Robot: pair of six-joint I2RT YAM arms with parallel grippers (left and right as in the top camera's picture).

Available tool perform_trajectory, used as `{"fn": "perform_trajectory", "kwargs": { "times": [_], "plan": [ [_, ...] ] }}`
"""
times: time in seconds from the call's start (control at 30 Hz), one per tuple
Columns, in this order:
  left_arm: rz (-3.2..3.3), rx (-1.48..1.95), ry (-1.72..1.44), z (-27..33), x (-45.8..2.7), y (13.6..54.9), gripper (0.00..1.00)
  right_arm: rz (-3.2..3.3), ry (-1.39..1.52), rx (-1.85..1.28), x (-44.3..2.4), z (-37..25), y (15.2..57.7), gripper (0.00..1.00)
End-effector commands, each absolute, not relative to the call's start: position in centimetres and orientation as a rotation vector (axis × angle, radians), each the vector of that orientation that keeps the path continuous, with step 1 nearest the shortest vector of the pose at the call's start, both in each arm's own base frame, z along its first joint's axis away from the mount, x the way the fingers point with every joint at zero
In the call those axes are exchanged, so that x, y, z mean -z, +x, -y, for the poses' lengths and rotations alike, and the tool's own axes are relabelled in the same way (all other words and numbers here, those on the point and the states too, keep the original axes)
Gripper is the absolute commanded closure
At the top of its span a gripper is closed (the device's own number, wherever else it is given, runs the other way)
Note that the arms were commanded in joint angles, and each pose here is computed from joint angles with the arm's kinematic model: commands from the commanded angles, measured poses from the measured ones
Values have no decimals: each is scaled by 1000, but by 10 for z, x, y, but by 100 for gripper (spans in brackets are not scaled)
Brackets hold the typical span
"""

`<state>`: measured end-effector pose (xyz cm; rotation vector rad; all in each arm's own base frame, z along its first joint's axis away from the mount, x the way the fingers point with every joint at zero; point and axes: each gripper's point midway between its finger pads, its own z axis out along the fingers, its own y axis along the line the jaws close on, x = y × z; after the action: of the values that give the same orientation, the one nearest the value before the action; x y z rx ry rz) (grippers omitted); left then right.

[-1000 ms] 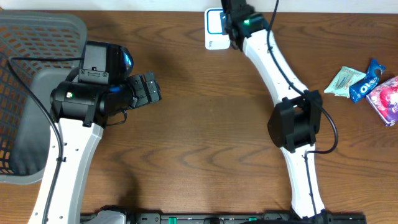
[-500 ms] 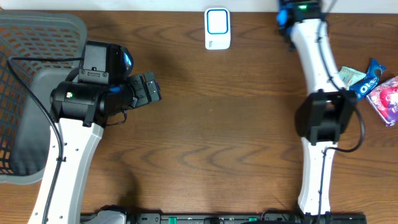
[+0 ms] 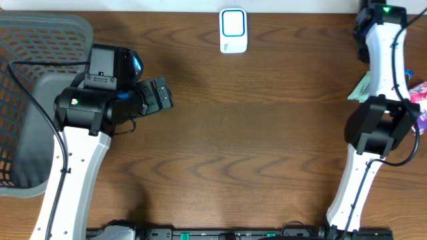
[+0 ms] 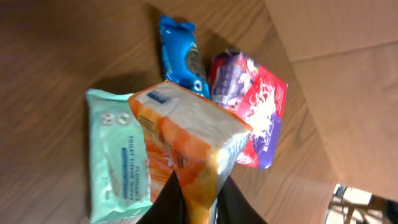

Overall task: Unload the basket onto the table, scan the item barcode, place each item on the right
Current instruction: 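Carry the orange tissue box to the right table edge, then lower the orange tissue box onto the pile and open the right gripper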

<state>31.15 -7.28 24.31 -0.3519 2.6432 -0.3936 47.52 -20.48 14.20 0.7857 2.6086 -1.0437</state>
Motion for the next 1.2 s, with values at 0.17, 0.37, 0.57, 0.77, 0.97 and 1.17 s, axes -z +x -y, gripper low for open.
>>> {"fn": "perform_trajectory", "kwargs": {
  "times": [0.17,0.37,0.57,0.77,0.97,1.17],
  "plan": [
    [-2637,377,-341,70,-245,313,2,-2683,902,1069,-114,224,444,66],
    [-2638,377,-341,70,-245,312,2,-2704,909,1101,-124,226,431,1],
    [-2637,377,-341,70,-245,313,2,-2563,992,1047,-178,218,425,1],
    [-2638,377,-341,70,-245,312,2,-2500,954,801,-245,177,415,1],
    [-2638,377,-341,70,-245,312,2,-2604,868,436,-281,94,383,1],
    [-2638,377,-341,70,-245,312,2,-2625,549,374,-315,23,359,1]
  ]
}}
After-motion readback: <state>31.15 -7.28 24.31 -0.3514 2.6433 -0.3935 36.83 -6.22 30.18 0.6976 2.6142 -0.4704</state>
